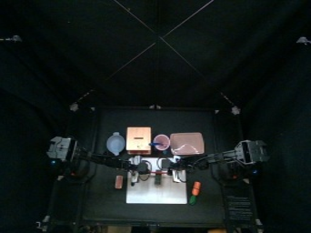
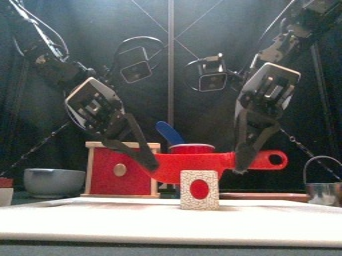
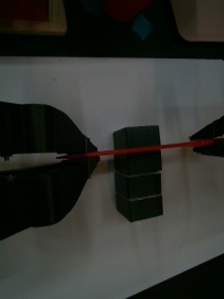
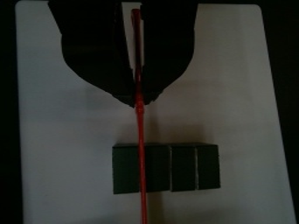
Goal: Cut the sushi into 4 pieces with the knife
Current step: Cut the sushi into 4 pieces
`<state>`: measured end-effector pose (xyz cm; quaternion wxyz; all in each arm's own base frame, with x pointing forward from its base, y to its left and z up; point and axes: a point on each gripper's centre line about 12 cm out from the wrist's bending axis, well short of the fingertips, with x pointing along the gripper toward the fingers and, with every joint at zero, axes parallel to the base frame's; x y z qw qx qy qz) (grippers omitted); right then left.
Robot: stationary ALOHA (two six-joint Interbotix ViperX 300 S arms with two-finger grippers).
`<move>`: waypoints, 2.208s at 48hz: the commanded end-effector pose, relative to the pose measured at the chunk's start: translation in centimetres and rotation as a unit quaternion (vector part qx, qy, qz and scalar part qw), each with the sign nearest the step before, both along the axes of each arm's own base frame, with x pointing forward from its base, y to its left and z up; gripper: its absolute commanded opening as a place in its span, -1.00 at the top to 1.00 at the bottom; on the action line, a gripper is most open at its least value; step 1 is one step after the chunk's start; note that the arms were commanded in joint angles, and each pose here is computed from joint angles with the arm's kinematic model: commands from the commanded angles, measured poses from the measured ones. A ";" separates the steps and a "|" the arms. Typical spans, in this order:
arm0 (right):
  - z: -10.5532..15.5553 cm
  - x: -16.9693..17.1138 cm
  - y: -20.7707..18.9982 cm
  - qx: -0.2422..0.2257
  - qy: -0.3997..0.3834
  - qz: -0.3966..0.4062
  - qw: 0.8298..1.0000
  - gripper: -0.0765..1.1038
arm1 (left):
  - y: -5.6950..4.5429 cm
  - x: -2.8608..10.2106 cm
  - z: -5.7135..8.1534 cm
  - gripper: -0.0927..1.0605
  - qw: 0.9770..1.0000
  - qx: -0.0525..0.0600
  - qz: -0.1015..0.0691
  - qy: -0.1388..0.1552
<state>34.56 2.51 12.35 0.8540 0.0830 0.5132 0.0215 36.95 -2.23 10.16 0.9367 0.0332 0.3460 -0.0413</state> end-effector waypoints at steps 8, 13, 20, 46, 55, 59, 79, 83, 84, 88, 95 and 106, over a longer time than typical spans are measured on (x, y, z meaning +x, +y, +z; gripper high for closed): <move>-1.5 -0.1 0.4 0.001 0.023 0.005 1.000 0.62 | 0.3 0.7 -1.0 0.23 1.000 0.003 0.003 0.011; -1.5 -0.3 0.4 0.001 0.024 0.004 1.000 0.62 | 0.4 0.8 -1.2 0.23 1.000 0.004 0.003 0.016; -1.4 -0.5 0.3 -0.001 0.022 0.005 1.000 0.62 | 0.7 0.7 -1.2 0.23 1.000 0.008 0.003 0.021; -0.2 -1.3 -2.5 -0.022 0.005 -0.014 1.000 0.62 | 3.7 1.6 -0.2 0.23 0.999 0.038 0.010 0.016; 1.5 -1.0 -2.4 -0.020 -0.014 -0.014 1.000 0.62 | 3.7 1.7 1.1 0.23 0.999 0.042 0.007 0.005; 2.8 -0.9 -2.2 -0.016 -0.031 -0.014 0.999 0.62 | 3.5 1.5 2.1 0.23 0.999 0.044 0.005 0.000; 6.4 -1.5 0.3 0.003 -0.083 0.010 0.996 0.62 | 0.8 0.0 5.0 0.23 0.999 0.039 -0.022 -0.019; 6.1 -1.5 0.8 0.006 -0.081 0.014 0.997 0.62 | 0.2 0.0 4.6 0.23 0.999 0.032 -0.023 -0.014; 6.1 -1.5 0.9 0.008 -0.080 0.015 0.997 0.62 | 0.1 0.0 4.5 0.23 0.999 0.029 -0.023 -0.013; 5.6 -1.5 1.5 0.013 -0.073 0.019 0.997 0.62 | -0.4 0.0 4.0 0.23 1.000 0.020 -0.021 -0.006; 4.6 -1.2 1.8 0.017 -0.064 0.016 0.998 0.62 | -0.4 0.1 3.1 0.23 1.000 0.013 -0.014 0.007; 3.3 -0.9 2.1 0.016 -0.046 0.019 0.999 0.62 | -0.5 0.2 2.4 0.23 1.000 0.012 -0.013 0.016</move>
